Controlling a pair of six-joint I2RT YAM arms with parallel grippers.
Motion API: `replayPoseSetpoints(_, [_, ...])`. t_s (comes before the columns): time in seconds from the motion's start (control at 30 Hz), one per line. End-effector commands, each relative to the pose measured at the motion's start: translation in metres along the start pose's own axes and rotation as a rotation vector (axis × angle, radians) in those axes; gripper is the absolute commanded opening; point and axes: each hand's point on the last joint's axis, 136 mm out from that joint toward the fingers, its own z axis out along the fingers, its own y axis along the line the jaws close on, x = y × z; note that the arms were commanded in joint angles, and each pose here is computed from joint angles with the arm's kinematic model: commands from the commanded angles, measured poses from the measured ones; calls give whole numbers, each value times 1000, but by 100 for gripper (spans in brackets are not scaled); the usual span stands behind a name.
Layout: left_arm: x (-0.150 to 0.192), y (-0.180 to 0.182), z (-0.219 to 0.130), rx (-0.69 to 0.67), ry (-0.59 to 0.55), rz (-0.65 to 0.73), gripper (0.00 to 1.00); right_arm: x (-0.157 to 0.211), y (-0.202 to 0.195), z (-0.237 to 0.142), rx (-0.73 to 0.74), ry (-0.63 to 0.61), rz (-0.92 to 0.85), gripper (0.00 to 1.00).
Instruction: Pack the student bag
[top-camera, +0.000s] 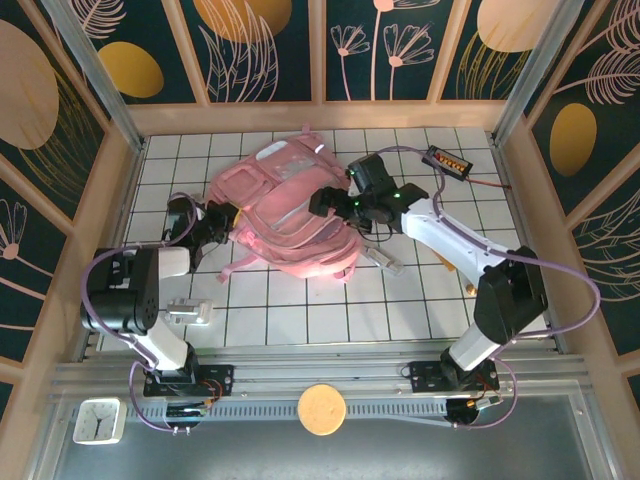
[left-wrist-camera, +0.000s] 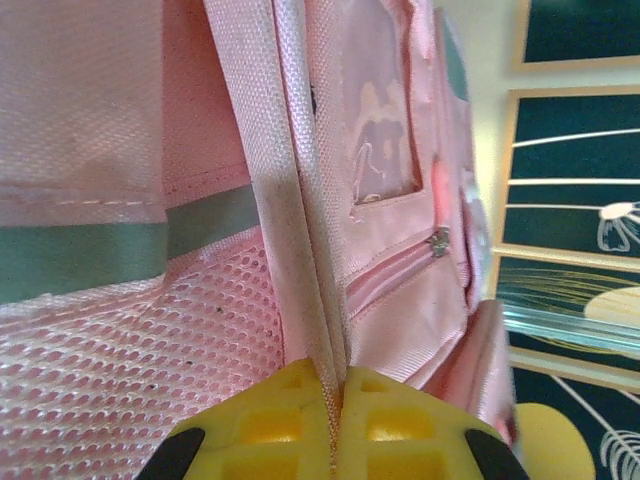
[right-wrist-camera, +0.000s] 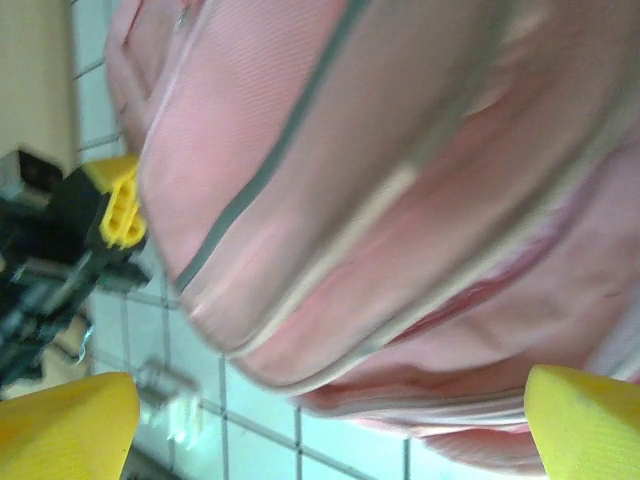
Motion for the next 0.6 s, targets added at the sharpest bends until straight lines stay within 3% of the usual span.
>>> replayPoseSetpoints(0.0, [-11, -50, -15, 145, -73, 17, 0, 72, 41, 24, -151, 291, -123, 99])
replayPoseSetpoints(0.1, [-8, -53, -17, 153, -71, 12, 0, 124, 43, 46, -176, 469, -194, 99])
replayPoseSetpoints(0.27, [4, -46, -29, 157, -82, -30, 0, 151, 2, 89, -70, 553, -187, 99])
replayPoseSetpoints(0.37, [10, -42, -38, 153, -90, -39, 0, 130, -35, 103, 40, 475, -120, 99])
replayPoseSetpoints(0.57, [27, -34, -45, 133, -80, -51, 0, 47, -90, 97, 130, 248, 42, 99])
